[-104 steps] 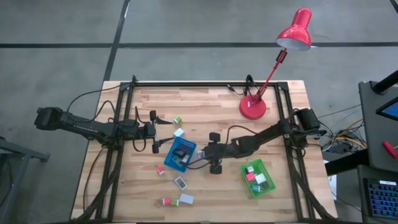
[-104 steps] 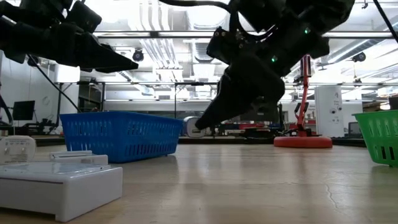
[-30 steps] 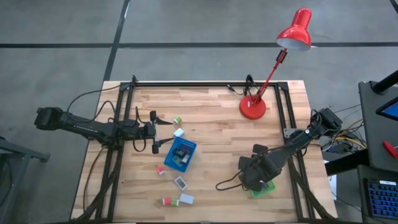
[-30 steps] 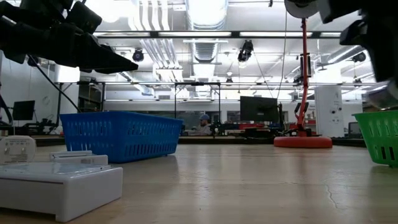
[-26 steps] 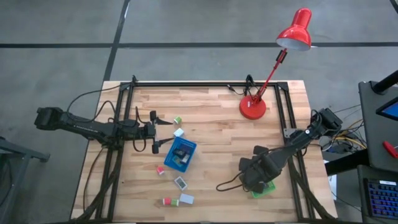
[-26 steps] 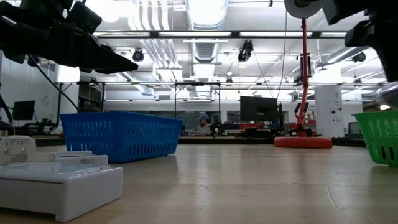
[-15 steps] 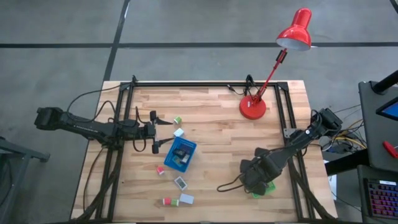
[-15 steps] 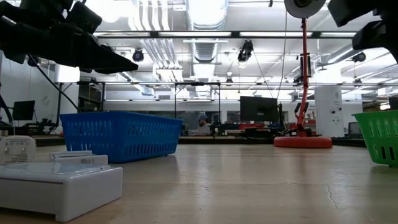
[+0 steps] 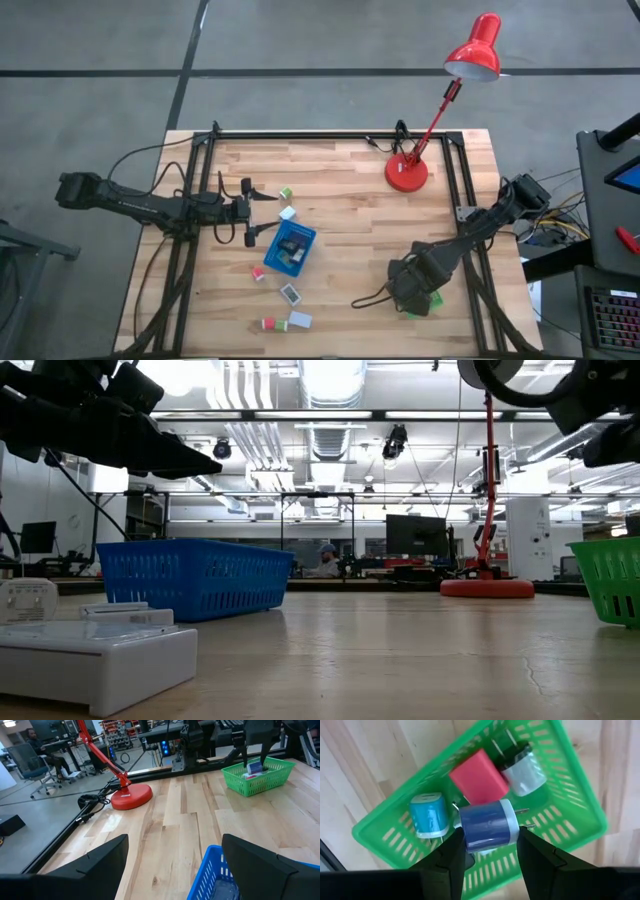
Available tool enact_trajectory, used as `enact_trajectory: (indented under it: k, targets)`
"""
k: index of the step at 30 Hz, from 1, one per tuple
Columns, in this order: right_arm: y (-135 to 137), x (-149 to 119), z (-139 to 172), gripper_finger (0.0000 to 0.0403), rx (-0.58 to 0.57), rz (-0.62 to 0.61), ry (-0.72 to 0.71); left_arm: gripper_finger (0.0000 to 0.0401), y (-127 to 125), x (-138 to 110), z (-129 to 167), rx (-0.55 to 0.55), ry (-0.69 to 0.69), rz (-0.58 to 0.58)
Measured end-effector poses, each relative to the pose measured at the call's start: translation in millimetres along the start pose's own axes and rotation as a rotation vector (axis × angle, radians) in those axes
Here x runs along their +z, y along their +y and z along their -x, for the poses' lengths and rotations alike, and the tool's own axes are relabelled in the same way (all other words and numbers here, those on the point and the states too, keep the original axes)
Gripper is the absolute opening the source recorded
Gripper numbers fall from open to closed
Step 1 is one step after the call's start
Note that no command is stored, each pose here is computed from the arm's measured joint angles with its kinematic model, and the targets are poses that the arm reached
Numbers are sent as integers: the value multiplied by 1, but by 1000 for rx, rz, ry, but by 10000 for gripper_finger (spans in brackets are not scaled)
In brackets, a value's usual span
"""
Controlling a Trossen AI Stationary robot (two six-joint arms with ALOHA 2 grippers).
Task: Pick & Place Office items
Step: Put the violet charger adapter into the green bin
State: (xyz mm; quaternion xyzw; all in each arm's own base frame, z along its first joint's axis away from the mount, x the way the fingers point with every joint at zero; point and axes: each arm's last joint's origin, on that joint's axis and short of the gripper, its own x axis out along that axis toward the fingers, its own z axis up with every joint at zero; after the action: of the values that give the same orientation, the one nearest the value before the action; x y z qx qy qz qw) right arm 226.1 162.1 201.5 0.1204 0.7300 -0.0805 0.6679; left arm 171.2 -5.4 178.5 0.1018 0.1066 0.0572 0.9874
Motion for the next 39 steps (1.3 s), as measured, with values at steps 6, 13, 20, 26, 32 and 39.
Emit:
enact_trajectory:
  k: [6, 13, 20, 26, 32, 39]
  targets:
    - [-1, -1, -9, 137, 28, -1, 17, 326, 0, 0, 0, 0, 0, 3]
    - [0, 1, -7, 137, 23, -6, -7, 326, 0, 0, 0, -1, 0, 3]
    - [-1, 1, -7, 137, 15, -47, -12, 326, 0, 0, 0, -1, 0, 3]
    - [-1, 1, -8, 202, 8, -76, -20, 326, 0, -1, 0, -2, 7, 2]
    - [-1, 1, -8, 217, 4, -80, -25, 326, 0, -1, 0, -3, 14, 1]
    - [2, 4, 0, 220, 5, -76, -70, 326, 0, -2, 0, -3, 15, 4]
